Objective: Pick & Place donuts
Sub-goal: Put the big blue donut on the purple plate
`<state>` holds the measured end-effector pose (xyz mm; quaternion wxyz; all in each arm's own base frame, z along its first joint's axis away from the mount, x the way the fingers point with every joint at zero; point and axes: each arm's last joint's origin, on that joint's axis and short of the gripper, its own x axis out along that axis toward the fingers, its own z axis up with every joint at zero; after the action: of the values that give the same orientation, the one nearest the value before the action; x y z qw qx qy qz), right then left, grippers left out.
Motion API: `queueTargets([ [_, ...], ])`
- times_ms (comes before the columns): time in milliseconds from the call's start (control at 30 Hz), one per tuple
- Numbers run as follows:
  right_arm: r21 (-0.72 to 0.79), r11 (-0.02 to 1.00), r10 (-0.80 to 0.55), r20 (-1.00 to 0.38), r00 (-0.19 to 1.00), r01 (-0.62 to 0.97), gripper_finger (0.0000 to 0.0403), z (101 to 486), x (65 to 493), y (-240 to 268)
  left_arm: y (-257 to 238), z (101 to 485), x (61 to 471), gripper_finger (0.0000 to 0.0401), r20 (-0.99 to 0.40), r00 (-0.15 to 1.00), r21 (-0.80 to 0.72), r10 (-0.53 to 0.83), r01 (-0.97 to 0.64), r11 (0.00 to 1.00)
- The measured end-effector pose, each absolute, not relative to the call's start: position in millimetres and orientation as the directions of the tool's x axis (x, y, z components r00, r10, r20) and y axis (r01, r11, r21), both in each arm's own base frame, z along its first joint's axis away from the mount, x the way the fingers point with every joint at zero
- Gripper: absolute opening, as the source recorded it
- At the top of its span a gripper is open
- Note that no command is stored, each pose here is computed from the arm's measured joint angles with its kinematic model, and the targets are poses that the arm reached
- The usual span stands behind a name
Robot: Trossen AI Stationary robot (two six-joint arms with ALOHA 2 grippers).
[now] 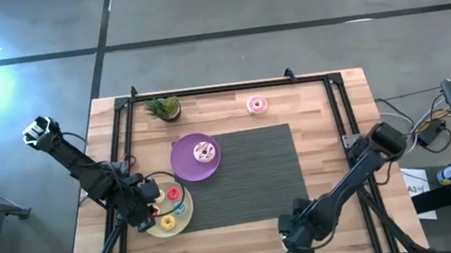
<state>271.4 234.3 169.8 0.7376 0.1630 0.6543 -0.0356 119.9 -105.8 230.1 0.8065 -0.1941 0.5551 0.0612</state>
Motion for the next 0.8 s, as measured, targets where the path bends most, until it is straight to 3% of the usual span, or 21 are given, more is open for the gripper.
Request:
queueTargets([
  [333, 0.189, 0.945, 0.188, -0.982, 0.030, 0.265, 0.0225, 142, 276, 238, -106, 230, 120, 0.0129, -0.919, 0.377, -0.251, -0.118, -0.325, 0.912],
  [467, 0.212, 0.927, 0.192, -0.977, 0.092, 0.308, 0.0167, 148, 287, 228, -106, 230, 120, 0.0129, -0.919, 0.377, -0.251, -0.118, -0.327, 0.911],
  [667, 0.257, 0.915, 0.197, -0.958, 0.211, 0.312, 0.0038, 157, 319, 185, -105, 230, 119, 0.0129, -0.925, 0.365, -0.251, -0.106, -0.377, 0.892],
  [800, 0.283, 0.909, 0.184, -0.931, 0.316, 0.304, 0.0020, 166, 346, 141, -105, 232, 117, 0.0129, -0.926, 0.361, -0.270, -0.111, -0.427, 0.863],
])
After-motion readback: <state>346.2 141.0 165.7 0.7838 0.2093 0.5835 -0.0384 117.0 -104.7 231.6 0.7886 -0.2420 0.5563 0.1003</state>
